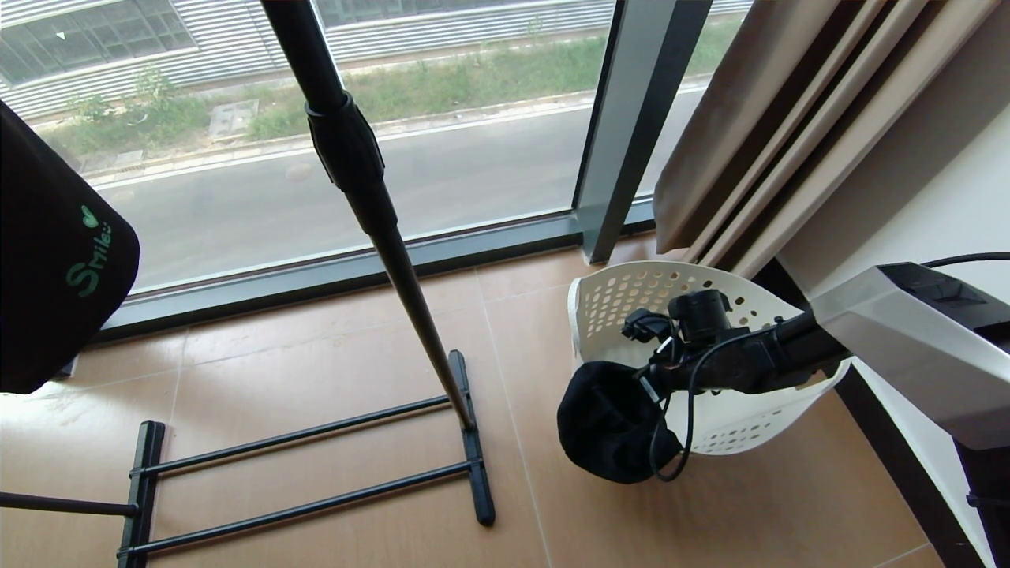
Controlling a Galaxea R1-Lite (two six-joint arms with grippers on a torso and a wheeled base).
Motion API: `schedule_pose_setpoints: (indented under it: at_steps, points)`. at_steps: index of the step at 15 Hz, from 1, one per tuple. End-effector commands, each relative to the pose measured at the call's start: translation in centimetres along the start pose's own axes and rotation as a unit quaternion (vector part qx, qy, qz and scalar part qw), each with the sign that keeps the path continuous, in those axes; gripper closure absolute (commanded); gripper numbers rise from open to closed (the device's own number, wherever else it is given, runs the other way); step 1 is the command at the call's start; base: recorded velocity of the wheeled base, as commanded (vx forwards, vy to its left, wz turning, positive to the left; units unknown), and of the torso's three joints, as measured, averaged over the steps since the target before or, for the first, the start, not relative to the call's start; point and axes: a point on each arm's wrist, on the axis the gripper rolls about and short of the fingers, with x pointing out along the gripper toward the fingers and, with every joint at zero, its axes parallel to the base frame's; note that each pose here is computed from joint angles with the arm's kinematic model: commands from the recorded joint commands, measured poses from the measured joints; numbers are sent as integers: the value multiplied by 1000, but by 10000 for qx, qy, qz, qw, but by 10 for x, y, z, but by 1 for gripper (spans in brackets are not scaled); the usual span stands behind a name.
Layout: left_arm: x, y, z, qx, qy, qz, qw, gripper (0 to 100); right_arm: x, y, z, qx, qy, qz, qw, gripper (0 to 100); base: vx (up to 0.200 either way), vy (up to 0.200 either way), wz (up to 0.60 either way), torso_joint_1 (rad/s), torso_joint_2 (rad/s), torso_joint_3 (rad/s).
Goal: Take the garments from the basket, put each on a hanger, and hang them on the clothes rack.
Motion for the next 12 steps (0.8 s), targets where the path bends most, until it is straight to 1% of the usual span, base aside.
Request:
schedule_pose_setpoints:
  at_steps: [1,2,3,4,5,6,7,8,9,10,11,12]
  points:
    - [0,0,0,-1,3,-2,10000,0,-23,-1,9,-23,-163,-56,9998,100,0,0,0,0,0,0]
    - [0,0,0,0,-5,-1,10000,0,-52,1,16,-66,-493,-173,9986,100,0,0,0,0,0,0]
    - [0,0,0,0,-5,-1,10000,0,-75,5,18,-123,-760,-257,9967,100,0,0,0,0,0,0]
    - [0,0,0,0,-5,-1,10000,0,-113,18,22,-246,-1166,-317,9924,100,0,0,0,0,0,0]
    - [0,0,0,0,-5,-1,10000,0,-147,30,21,-341,-1459,-334,9882,100,0,0,0,0,0,0]
    - [0,0,0,0,-5,-1,10000,0,-167,38,20,-403,-1619,-319,9855,100,0,0,0,0,0,0]
    - [0,0,0,0,-5,-1,10000,0,-232,69,12,-656,-2145,-187,9743,100,0,0,0,0,0,0]
    - [0,0,0,0,-5,-1,10000,0,-253,78,8,-724,-2349,-145,9692,100,0,0,0,0,0,0]
    - [0,0,0,0,-5,-1,10000,0,-300,103,-8,-806,-2769,21,9575,100,0,0,0,0,0,0]
    - [0,0,0,-1,3,-2,10000,0,-326,117,-22,-895,-2957,95,9510,100,0,0,0,0,0,0]
    - [0,0,0,0,-5,-1,10000,0,-341,120,-31,-922,-3070,77,9472,100,0,0,0,0,0,0]
    - [0,0,0,0,-5,-1,10000,0,-364,118,-44,-890,-3368,16,9373,100,0,0,0,0,0,0]
